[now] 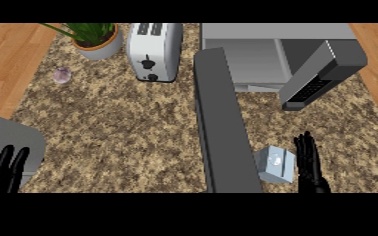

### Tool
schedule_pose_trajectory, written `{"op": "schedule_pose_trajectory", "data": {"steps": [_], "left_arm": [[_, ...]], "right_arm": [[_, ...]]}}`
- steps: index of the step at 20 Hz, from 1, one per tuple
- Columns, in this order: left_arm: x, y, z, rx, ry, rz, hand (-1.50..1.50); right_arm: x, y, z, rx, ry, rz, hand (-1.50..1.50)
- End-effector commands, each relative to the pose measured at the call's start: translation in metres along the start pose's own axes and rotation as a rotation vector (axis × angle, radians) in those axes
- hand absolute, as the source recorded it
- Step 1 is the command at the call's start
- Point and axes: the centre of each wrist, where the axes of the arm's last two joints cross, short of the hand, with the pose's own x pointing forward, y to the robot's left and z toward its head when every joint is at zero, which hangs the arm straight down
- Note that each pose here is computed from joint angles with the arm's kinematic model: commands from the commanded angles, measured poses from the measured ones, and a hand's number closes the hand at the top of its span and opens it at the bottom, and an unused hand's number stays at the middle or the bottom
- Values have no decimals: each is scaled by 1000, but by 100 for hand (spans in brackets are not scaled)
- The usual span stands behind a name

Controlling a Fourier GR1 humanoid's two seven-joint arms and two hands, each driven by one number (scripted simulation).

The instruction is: Pick up the milk, place it into the microwave and close the microwave

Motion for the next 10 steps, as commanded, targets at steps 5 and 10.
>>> {"op": "schedule_pose_trajectory", "data": {"steps": [5,10], "left_arm": [[1,-5,-6,6,-5,-12,-150],[-7,-7,10,3,20,-13,-150]], "right_arm": [[-41,-7,5,-65,40,74,-150],[-52,0,-18,-151,95,161,-150]]}}
